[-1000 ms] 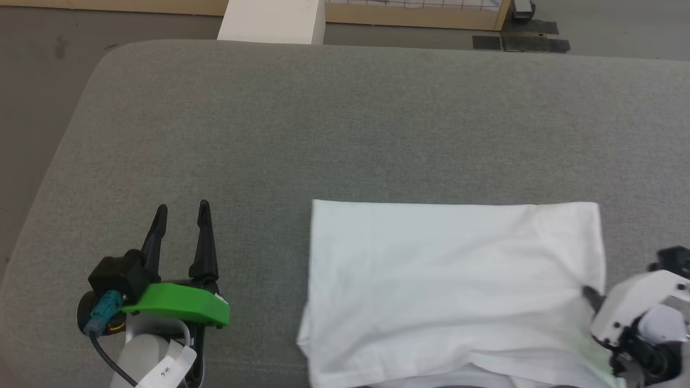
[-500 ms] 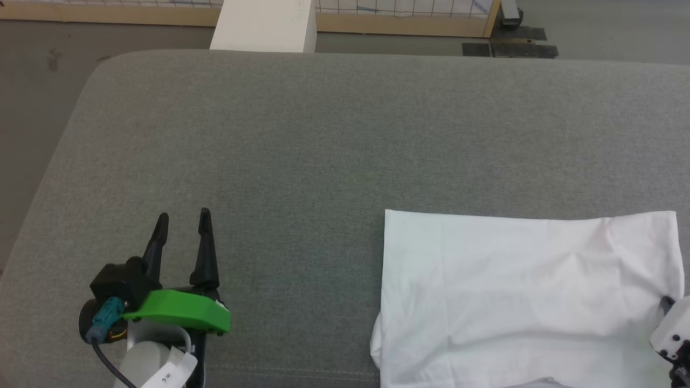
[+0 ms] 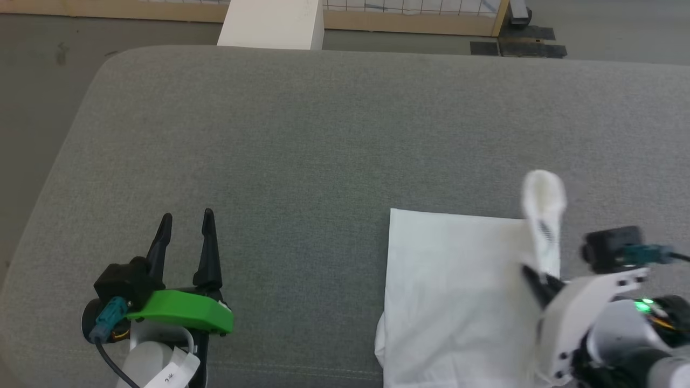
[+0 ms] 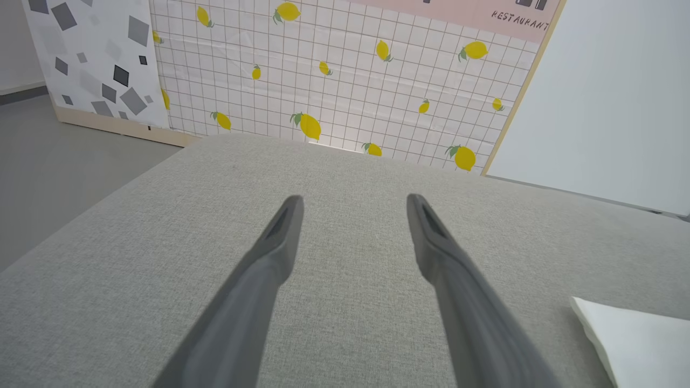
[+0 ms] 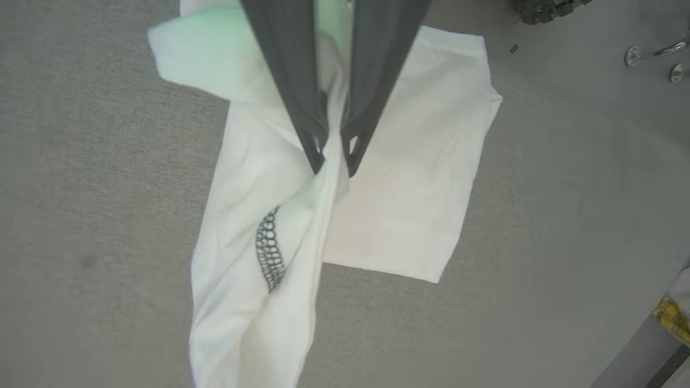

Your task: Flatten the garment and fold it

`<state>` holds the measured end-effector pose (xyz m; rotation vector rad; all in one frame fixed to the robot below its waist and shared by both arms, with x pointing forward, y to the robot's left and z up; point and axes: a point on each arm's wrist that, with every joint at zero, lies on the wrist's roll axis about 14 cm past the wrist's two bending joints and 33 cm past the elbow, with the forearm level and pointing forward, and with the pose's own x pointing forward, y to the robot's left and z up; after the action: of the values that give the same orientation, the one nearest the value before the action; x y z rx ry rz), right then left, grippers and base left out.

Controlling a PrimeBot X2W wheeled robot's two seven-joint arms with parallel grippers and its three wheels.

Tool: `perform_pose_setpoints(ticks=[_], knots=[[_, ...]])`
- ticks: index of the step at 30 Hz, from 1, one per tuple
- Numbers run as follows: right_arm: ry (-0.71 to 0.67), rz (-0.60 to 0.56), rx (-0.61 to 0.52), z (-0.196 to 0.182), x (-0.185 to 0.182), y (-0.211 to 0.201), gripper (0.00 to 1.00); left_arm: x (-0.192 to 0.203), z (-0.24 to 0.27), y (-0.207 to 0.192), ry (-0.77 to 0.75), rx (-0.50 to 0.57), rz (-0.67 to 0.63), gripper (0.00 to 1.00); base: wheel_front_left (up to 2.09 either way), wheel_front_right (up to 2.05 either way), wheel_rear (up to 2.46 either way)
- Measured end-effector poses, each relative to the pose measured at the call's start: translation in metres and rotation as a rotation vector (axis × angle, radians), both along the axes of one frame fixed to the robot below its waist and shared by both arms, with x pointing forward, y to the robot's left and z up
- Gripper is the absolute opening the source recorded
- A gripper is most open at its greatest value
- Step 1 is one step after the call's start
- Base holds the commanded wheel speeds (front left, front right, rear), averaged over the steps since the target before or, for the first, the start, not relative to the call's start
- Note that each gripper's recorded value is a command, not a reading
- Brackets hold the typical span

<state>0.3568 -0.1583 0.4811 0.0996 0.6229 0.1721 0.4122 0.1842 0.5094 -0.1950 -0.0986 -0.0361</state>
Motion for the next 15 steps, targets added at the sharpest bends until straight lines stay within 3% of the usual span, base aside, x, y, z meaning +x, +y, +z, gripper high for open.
perform_pose_setpoints(ticks=[6,15], knots=[[0.034,0.220,-0.010,-0.008,0.000,0.068,0.00,0.001,-0.006,0.001,0.017,0.001,0.001,1.00,0.00,0.00,0.00],[0.167,0.395,-0.011,-0.054,0.003,0.119,0.00,0.003,-0.012,0.007,0.034,0.003,0.017,1.00,0.00,0.00,0.00]])
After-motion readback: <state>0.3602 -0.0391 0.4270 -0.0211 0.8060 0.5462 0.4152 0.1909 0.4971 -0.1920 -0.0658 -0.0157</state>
